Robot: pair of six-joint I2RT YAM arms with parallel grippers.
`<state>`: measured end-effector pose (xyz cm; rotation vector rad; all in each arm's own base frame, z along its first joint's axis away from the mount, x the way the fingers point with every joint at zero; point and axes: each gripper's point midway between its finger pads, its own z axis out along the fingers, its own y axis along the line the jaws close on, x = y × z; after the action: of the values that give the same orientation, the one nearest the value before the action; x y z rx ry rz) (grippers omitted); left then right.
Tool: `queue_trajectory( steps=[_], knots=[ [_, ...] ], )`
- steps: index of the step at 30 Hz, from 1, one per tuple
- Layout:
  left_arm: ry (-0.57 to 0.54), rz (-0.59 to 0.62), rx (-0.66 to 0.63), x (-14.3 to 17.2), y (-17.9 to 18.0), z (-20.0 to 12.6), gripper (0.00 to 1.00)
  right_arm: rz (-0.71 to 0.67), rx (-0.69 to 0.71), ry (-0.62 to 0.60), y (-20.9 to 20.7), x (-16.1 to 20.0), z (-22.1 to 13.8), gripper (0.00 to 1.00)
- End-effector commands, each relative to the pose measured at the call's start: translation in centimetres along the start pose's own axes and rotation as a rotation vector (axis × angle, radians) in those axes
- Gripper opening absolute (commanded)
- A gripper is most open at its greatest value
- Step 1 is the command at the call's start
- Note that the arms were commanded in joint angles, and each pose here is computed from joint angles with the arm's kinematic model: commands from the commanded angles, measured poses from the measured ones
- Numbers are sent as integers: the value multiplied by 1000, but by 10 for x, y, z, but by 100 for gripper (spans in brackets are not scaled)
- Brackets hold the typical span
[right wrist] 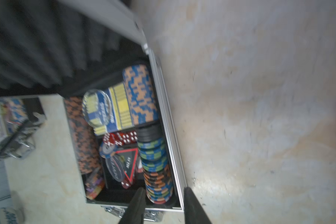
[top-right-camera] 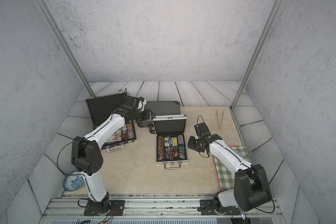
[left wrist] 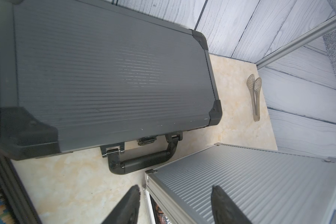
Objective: Close the poker set cases
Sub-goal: Close the lid of the poker set case.
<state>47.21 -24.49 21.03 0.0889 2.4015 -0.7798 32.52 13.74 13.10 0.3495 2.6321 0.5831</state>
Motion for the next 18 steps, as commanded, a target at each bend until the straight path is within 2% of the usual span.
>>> queue_trajectory(
  steps=[1, 7, 12, 18],
  knots=[
    [-21, -4, 64, -9, -14, -6, 62, 85, -105, -64, 17, -37, -11, 34],
    [-14, -23, 60, -2, -10, -4, 62, 210, -277, -76, 52, -76, -6, 33],
    [-14, -33, 51, 3, -6, -4, 62, 300, -380, -49, 66, -79, 8, 31],
    [-15, -23, 39, 7, -4, -8, 62, 316, -373, -49, 59, -69, 6, 31]
  ],
)
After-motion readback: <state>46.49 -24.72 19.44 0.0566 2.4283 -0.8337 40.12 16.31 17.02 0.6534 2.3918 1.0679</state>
